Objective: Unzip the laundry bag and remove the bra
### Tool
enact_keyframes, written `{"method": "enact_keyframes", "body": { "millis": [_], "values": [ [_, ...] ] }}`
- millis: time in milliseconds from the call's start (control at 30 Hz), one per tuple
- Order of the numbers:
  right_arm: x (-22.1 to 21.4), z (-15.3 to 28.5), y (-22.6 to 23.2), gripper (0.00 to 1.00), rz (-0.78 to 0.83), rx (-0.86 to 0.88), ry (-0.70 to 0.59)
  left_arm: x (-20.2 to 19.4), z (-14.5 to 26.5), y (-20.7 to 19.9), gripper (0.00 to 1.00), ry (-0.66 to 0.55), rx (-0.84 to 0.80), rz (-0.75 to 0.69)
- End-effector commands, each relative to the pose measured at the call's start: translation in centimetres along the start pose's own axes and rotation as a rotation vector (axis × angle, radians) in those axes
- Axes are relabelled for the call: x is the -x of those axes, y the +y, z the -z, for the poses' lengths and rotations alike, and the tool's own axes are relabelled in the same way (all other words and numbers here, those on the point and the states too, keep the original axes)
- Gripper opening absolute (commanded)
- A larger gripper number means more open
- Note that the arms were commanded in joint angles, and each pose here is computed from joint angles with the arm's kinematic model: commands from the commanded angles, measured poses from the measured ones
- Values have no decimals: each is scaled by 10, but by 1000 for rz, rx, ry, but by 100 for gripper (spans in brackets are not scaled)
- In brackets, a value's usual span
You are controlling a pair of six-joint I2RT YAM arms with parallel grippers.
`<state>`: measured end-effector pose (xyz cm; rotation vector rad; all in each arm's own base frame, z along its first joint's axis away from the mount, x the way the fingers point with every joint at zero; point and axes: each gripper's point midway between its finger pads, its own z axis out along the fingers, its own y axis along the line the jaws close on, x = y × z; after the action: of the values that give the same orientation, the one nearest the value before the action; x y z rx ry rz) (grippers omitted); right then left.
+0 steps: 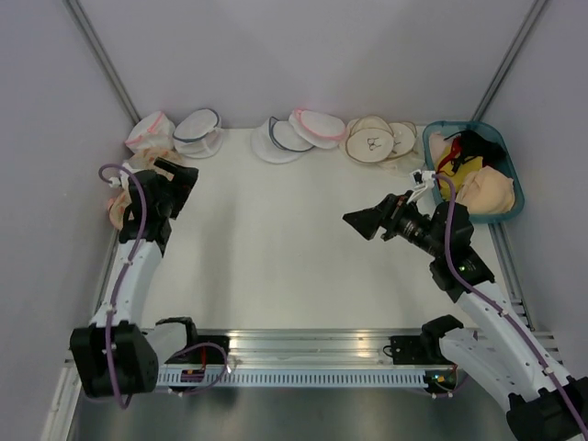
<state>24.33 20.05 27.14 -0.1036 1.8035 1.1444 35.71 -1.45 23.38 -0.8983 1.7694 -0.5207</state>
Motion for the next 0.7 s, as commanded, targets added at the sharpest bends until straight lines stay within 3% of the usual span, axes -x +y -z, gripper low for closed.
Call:
{"method": "enact_keyframes", "body": {
  "millis": [0,67,267,500,667],
  "values": [
    [3,6,8,98,31,24,-18,23,-43,-8,99,-31,-81,293],
    [-1,7,5,98,28,18,-12,28,-75,10,99,-49,-25,329],
    [-10,13,3,98,13,15,-9,51,-143,-11,99,-52,-211,464],
    [-22,19,-7,98,3,-26,14,52,-234,-6,99,-22,-249,619],
    [-33,19,-15,98,-11,-51,49,23,-293,20,99,25,-177,635]
  ]
}}
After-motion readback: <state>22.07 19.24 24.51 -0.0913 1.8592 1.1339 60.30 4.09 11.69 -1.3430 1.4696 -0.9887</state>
